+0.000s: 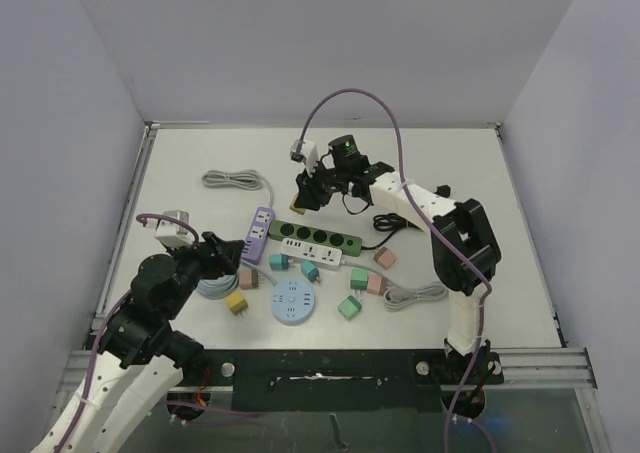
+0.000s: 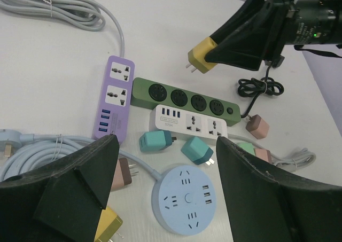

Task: Insert the plug

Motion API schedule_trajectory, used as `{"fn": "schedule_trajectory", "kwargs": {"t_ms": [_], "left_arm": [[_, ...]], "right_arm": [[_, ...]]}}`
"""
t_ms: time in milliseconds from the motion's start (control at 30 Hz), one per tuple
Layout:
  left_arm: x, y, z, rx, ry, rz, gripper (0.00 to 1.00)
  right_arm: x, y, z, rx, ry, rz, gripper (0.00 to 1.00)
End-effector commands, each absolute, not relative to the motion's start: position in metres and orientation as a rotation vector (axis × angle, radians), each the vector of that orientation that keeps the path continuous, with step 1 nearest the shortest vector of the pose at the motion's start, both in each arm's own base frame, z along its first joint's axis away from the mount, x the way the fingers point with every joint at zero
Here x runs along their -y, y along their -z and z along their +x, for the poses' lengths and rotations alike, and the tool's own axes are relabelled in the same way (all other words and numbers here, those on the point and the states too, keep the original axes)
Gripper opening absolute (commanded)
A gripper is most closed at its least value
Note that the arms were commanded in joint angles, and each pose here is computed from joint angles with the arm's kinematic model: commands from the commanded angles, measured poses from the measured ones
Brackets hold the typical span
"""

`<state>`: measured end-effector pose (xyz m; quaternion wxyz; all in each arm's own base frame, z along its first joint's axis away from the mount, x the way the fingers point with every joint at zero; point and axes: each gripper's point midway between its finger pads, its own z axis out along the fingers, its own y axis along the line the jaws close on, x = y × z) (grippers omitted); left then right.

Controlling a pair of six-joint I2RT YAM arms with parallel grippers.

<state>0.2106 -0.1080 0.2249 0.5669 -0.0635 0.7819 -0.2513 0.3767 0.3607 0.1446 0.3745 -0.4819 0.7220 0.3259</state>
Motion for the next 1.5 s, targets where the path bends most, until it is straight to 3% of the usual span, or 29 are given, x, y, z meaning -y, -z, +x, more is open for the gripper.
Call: {"fn": "schedule_trajectory", "kwargs": {"t_ms": [0,400,1467], "left_arm": [[0.102,-0.236,0.213,-1.791,0.580,-0.184,0.72],[0.103,-0.231,0.215,-1.819,0.563,-0.180,0.72],[0.093,-0.238,0.213,-1.775,0.555,-0.226,0.72]], "right_arm": [[-0.384,-0.161,0.385,-1.750,-0.840,-1.292,0.00],[-0.399,-0.122,0.370,-1.792,-0.945,-1.427,0.00],[-0.383,-0.043,0.354,-1.852,-0.666,-1.672,0.00]]}}
